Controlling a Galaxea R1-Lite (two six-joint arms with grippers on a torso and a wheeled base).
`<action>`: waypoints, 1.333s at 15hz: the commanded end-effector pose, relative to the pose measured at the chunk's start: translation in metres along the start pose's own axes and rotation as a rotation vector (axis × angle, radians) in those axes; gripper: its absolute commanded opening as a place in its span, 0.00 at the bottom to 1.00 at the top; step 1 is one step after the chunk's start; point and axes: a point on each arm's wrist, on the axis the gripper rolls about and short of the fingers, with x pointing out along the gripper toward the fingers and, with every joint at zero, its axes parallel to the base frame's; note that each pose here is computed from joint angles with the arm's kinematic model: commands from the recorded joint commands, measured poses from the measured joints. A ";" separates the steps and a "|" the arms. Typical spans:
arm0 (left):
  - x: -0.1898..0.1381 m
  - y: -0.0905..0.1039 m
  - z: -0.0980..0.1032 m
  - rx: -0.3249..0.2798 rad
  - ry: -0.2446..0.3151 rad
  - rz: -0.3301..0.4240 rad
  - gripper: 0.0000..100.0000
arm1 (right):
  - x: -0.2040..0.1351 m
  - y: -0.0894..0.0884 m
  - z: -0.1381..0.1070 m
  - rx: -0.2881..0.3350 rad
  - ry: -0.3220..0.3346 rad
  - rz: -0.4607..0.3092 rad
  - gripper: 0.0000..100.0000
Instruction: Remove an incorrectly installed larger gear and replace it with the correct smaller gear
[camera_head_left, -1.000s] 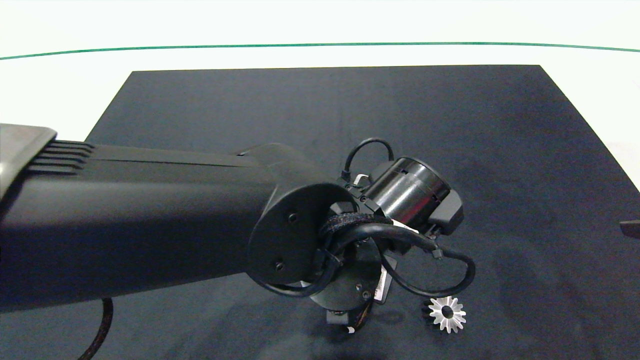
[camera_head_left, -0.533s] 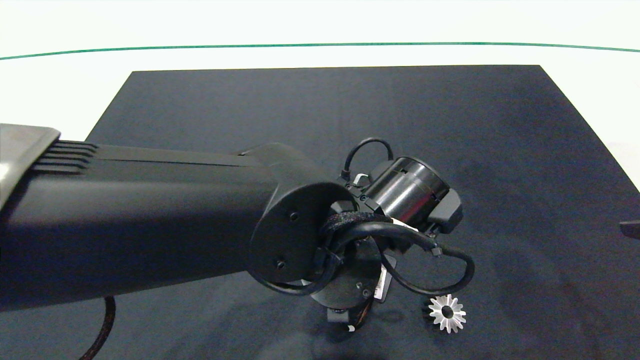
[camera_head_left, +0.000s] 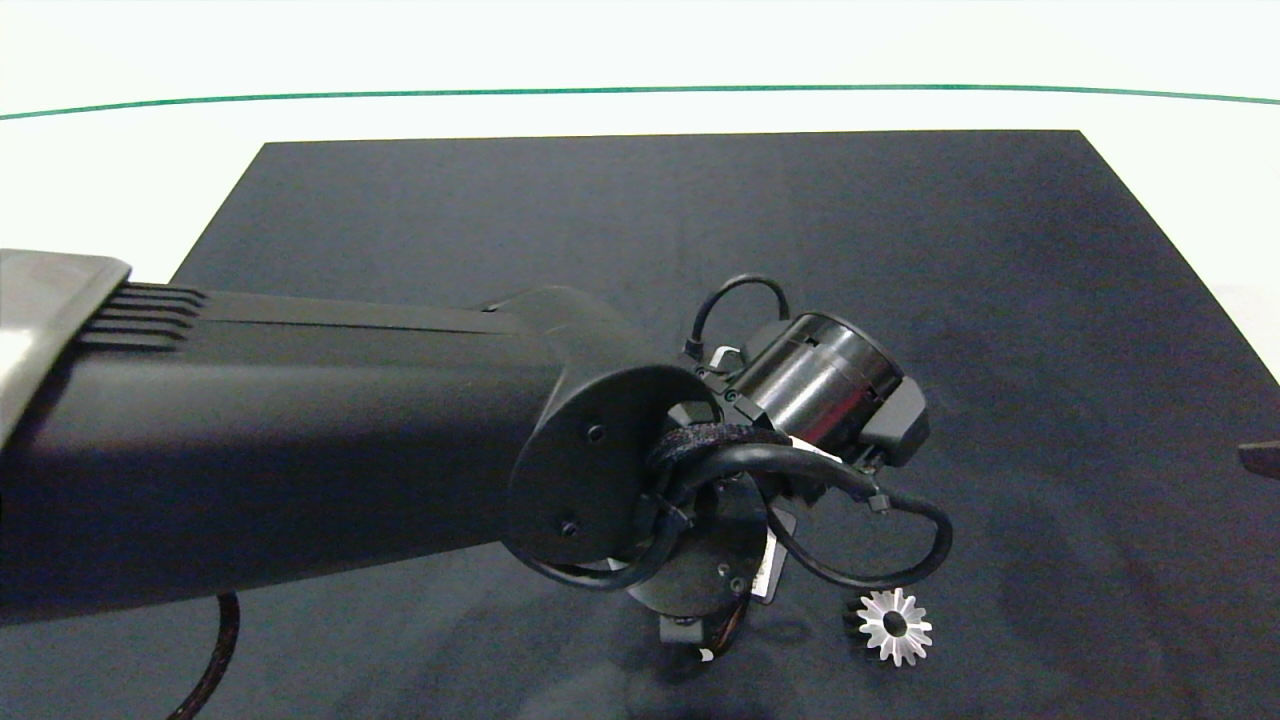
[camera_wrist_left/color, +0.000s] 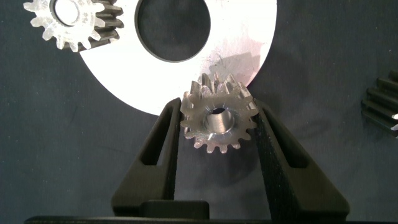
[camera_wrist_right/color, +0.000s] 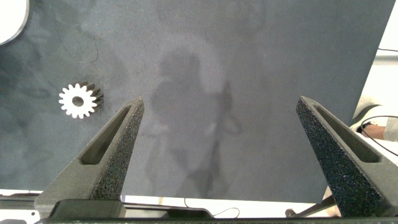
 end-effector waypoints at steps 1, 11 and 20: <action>0.003 0.005 -0.001 -0.007 0.015 0.019 0.19 | 0.001 0.000 0.000 -0.003 0.007 -0.003 1.00; -0.001 0.008 -0.002 -0.026 0.008 0.019 0.19 | 0.001 0.000 0.000 -0.004 0.007 -0.003 1.00; 0.000 0.007 -0.006 -0.034 0.006 0.035 0.19 | 0.001 0.000 -0.001 -0.004 0.010 -0.003 1.00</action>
